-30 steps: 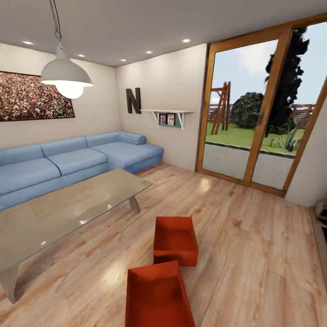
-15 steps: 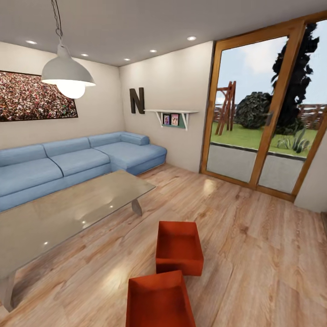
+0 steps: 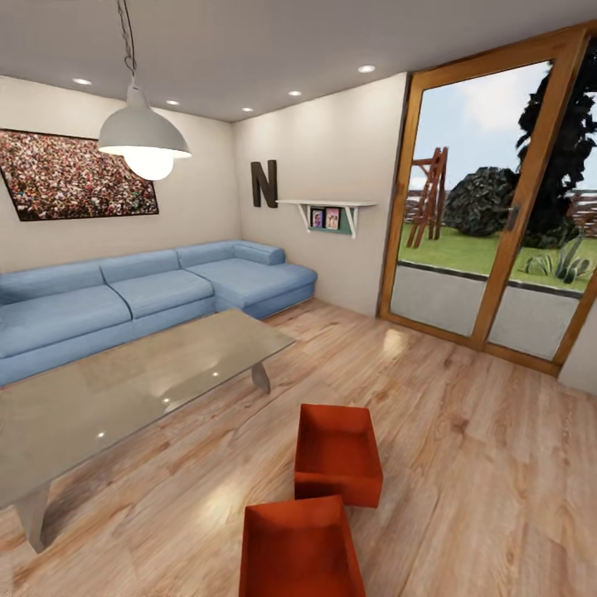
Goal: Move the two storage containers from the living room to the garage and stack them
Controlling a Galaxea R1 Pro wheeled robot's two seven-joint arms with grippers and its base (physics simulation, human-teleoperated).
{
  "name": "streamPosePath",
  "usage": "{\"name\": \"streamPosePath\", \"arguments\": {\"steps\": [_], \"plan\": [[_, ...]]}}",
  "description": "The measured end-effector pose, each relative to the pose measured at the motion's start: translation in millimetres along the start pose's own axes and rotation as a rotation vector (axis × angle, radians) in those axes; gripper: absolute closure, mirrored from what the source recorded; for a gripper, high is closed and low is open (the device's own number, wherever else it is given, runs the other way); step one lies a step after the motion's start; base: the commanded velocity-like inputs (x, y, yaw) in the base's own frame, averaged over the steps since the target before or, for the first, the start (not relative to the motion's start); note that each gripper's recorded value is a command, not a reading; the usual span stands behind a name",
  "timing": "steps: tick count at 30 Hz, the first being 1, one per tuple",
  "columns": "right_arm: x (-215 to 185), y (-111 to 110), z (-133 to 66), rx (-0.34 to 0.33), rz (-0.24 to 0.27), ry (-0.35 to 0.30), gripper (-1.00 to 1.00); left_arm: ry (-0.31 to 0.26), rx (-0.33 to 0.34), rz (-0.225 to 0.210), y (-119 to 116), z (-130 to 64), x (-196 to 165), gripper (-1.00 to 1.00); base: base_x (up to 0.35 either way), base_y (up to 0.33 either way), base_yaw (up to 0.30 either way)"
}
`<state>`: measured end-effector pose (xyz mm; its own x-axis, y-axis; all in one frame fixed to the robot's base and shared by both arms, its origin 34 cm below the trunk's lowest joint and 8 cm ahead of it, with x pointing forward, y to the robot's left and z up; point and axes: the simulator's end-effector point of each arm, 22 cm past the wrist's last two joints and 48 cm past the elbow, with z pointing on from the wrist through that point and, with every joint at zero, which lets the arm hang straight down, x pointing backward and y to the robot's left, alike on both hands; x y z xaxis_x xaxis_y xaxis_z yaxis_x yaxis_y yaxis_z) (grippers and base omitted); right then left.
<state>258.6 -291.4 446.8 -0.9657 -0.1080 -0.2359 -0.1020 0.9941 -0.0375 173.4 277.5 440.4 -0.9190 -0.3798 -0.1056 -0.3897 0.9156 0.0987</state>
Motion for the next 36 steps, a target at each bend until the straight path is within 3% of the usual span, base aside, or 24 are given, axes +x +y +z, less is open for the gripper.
{"name": "streamPosePath", "arguments": {"steps": [11, 23, 36], "plan": [[0.3, 0.0, 0.0, 0.0, -0.001, 0.001, -1.0, 0.0, 0.0, 0.0, -0.1, 0.0, 0.0, -1.0, 0.0, -0.159, 0.011], [0.7, 1.2, 0.0, -0.002, -0.001, 0.004, -1.0, 0.0, 0.0, 0.0, 0.1, 0.0, -0.1, -1.0, 0.0, -0.015, 0.001], [0.3, -0.6, 0.0, 0.001, 0.0, 0.001, -1.0, -0.001, -0.001, 0.0, 1.1, 0.1, -0.5, -1.0, 0.0, 0.0, 0.14]]}}
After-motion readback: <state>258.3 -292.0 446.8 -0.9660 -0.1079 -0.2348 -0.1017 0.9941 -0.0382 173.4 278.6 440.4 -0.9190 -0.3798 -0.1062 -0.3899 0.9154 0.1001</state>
